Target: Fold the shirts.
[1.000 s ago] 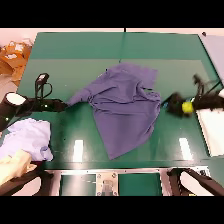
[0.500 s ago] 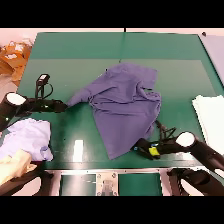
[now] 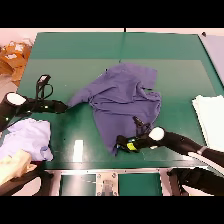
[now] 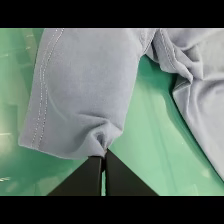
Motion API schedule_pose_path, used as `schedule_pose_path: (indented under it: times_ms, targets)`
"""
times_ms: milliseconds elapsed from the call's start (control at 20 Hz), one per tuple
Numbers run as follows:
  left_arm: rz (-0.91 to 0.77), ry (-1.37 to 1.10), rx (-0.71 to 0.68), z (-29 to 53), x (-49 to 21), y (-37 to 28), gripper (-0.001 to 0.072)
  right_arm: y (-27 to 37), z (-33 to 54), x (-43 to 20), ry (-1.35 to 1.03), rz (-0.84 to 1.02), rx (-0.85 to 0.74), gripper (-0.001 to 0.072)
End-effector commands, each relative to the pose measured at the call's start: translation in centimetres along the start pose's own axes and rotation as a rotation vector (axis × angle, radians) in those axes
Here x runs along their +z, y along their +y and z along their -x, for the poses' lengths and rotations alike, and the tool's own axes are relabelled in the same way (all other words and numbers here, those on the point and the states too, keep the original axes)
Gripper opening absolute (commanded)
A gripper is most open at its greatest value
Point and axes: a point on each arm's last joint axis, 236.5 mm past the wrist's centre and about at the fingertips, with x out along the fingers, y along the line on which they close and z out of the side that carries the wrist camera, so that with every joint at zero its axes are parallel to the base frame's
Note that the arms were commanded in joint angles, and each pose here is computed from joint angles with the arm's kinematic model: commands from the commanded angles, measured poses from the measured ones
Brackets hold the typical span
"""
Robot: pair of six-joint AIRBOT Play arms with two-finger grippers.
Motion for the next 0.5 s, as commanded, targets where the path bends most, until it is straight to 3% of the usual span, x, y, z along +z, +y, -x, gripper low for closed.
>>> schedule_pose_path:
  times_ms: [0,250,450]
  targets:
    - [-0.002,0.025,0.022,0.2,-0.6,0.4,0.0020,2.4,-0.9,1.0,0.009,0.112,0.023,0.0015]
    - [-0.080,-0.076,0.243,7.2,4.4,2.3,0.0020,3.1,6.4,3.0,0.022,0.221,0.032,0.0013]
    - [-0.248,-0.470,0.329,20.7,14.1,-3.4,0.0019,10.7,25.2,11.2,-0.424,0.325,0.197,0.0013]
